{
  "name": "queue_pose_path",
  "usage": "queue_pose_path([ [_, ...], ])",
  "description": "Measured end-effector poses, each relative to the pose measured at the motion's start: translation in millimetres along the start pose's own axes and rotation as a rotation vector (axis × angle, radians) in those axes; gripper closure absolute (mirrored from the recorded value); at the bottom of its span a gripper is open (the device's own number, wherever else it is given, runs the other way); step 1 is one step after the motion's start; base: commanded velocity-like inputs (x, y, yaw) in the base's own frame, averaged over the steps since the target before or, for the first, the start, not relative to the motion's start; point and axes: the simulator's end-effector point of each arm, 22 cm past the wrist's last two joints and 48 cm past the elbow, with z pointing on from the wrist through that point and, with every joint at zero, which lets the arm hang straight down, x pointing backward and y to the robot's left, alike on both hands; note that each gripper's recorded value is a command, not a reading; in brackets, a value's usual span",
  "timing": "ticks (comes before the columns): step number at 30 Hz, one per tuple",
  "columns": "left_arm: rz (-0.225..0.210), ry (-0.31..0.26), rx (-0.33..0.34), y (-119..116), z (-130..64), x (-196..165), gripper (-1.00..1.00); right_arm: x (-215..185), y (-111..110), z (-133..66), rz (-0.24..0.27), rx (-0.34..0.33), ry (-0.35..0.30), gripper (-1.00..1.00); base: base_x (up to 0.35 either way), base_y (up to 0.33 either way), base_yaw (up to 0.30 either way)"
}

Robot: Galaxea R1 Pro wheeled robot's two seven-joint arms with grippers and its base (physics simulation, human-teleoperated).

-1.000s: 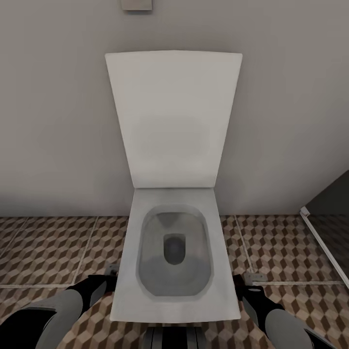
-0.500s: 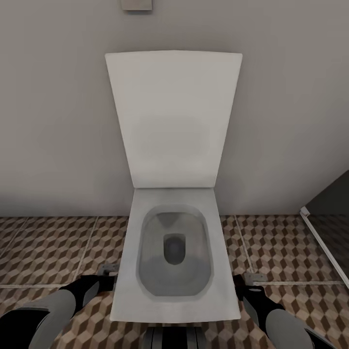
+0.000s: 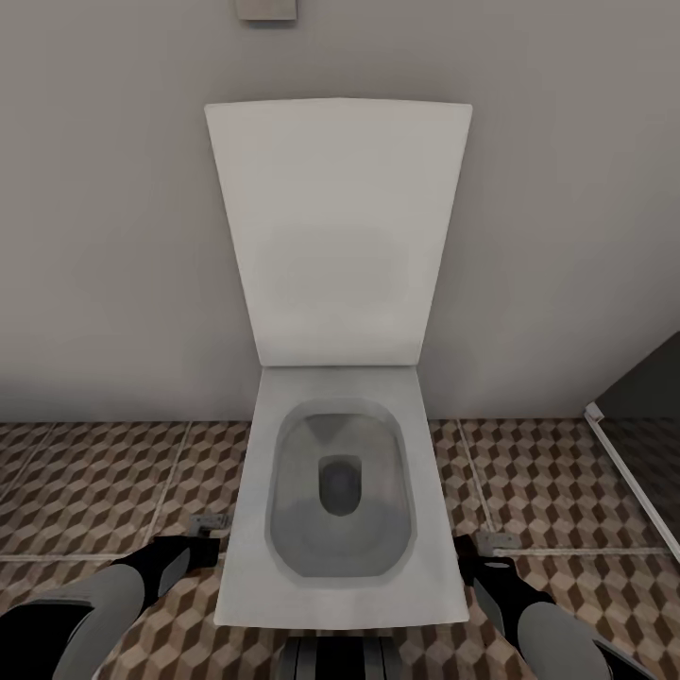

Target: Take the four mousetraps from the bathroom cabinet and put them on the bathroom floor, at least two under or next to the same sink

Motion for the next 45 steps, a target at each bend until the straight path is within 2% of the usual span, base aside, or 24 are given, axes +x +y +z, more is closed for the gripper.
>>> queue_pose_path([
  [17, 0.003, -0.007, 0.012, -10, 0.1, -2, 1.00, -1, -6, 1.0, 0.007, 0.008, -0.002, 1.00, 0.000, 0.000, 0.000],
  [26, 0.002, -0.051, 0.015, -11, -0.2, -12, 1.00, -1, -3, 0.5, 0.006, 0.004, -0.002, 1.00, 0.000, 0.000, 0.000],
  [39, -0.002, -0.036, 0.014, -11, 0.8, -4, 1.00, -3, 2, -0.2, 0.008, -0.004, -0.017, 1.00, 0.000, 0.000, 0.000],
  [45, -0.002, -0.016, 0.017, -14, 2.6, 11, 1.00, -3, 2, -0.2, 0.008, -0.004, -0.019, 1.00, 0.000, 0.000, 0.000],
])
